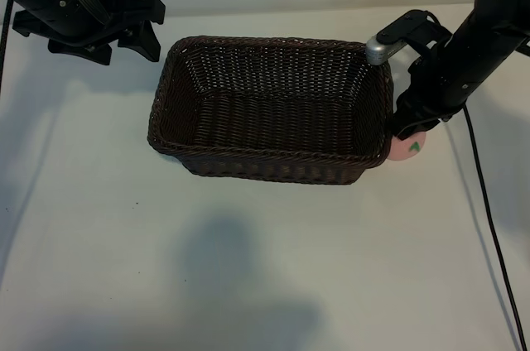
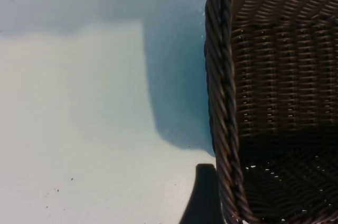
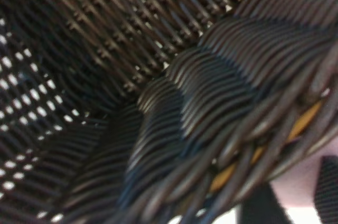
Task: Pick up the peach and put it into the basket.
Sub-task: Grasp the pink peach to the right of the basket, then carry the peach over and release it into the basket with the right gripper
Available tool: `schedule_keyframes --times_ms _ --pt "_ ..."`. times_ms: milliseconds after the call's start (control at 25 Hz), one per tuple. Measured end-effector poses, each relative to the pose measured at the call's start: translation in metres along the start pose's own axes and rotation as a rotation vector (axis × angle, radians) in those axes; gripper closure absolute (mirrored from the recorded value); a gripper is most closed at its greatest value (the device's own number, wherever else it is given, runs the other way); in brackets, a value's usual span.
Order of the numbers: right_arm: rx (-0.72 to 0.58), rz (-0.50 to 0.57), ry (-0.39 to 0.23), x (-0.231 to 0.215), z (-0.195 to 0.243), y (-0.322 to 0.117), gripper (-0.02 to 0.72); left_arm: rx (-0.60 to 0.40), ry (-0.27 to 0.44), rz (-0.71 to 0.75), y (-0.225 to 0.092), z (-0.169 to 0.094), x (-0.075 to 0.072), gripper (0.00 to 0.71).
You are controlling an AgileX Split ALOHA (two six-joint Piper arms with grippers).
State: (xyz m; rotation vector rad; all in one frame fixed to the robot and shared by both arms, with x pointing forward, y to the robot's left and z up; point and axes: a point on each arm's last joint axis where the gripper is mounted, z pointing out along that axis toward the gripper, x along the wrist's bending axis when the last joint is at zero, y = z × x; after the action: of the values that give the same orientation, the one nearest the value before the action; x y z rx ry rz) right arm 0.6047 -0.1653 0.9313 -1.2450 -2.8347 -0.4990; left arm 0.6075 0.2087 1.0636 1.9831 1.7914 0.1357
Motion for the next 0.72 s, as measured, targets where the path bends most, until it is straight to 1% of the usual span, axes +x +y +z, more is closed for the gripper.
schedule_keyframes --times_ms 160,240,280,560,720 --pt "0.008 0.037 -0.010 -0.002 0.006 -0.001 0.580 0.000 0.000 0.001 0.000 0.000 0.000 0.132" --pt "0.002 0.062 -0.035 -0.005 0.007 -0.001 0.644 0.000 0.000 0.001 0.000 0.000 0.000 0.132" --pt "0.003 0.071 -0.046 -0.006 0.007 -0.001 0.660 0.002 0.000 0.001 0.000 0.000 0.000 0.132" --pt "0.028 0.116 -0.100 -0.010 0.005 -0.004 0.668 0.005 0.000 0.001 0.000 0.000 0.000 0.132" --pt "-0.003 0.117 -0.139 -0.009 -0.014 -0.001 0.668 0.005 0.000 0.002 0.000 0.000 0.000 0.132"
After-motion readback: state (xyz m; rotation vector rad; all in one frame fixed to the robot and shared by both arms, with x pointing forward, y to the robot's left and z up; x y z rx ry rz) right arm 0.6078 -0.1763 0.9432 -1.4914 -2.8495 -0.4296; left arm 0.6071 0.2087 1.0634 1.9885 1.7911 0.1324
